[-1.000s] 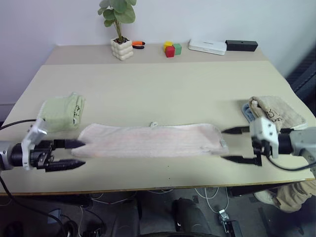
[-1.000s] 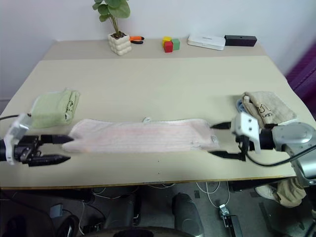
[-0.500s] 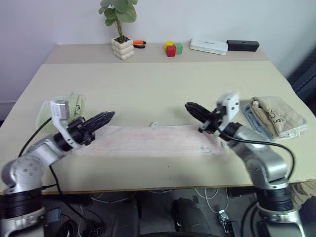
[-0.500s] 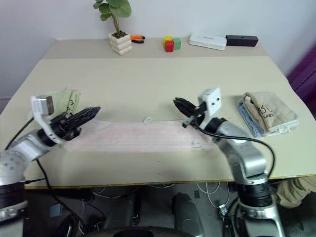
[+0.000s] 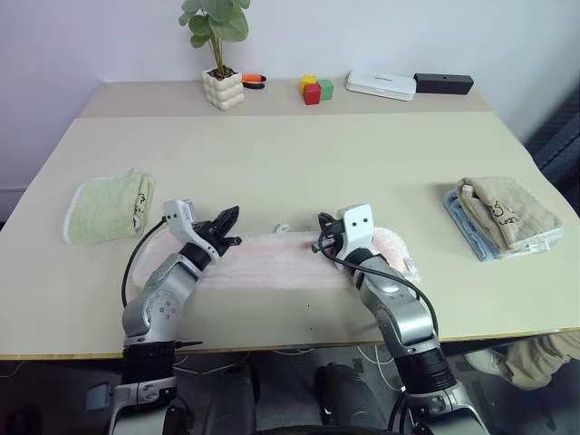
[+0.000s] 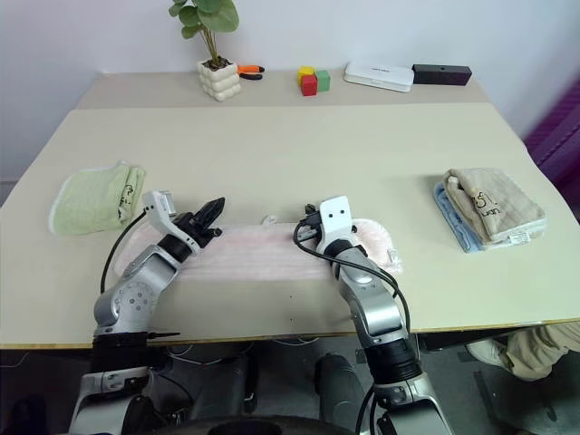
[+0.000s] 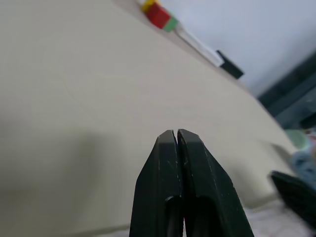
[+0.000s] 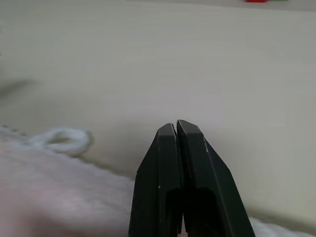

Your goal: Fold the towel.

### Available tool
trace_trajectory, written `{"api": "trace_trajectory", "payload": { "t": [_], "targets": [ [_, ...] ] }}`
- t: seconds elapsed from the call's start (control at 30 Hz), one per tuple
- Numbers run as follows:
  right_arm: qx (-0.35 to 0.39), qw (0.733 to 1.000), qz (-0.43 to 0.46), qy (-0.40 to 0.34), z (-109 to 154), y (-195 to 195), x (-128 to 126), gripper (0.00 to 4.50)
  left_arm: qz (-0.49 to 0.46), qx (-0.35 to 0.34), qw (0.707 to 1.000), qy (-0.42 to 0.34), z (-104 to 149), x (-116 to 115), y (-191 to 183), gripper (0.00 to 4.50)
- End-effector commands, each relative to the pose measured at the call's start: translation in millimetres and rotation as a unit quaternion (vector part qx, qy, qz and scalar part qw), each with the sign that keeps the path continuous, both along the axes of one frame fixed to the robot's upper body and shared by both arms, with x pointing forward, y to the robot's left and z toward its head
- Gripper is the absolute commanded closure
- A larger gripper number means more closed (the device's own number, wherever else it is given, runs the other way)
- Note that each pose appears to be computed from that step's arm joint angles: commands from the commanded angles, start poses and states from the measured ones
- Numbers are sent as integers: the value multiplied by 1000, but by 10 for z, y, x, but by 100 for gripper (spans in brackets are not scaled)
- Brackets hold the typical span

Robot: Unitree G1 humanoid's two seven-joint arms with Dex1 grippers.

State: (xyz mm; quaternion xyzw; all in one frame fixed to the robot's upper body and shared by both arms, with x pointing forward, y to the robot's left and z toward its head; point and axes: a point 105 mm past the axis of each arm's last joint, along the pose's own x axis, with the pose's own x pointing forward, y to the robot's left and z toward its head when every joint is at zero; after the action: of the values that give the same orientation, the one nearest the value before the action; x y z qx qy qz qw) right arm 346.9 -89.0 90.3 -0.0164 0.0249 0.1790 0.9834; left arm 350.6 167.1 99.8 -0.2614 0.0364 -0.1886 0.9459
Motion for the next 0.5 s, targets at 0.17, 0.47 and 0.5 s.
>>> {"api": "trace_trajectory", "payload": {
  "t": [0.17,0.47,0.5],
  "targets": [
    [-50,998,-29,-8,-74,-197,-19,447,41,38,998,-22,26,-2,307,446],
    [-73,990,-120,-9,-99,-686,32,447,57,61,996,-31,47,5,576,446],
    [-67,989,-127,-17,-54,-719,43,447,57,62,996,-31,44,10,597,446]
  ]
}}
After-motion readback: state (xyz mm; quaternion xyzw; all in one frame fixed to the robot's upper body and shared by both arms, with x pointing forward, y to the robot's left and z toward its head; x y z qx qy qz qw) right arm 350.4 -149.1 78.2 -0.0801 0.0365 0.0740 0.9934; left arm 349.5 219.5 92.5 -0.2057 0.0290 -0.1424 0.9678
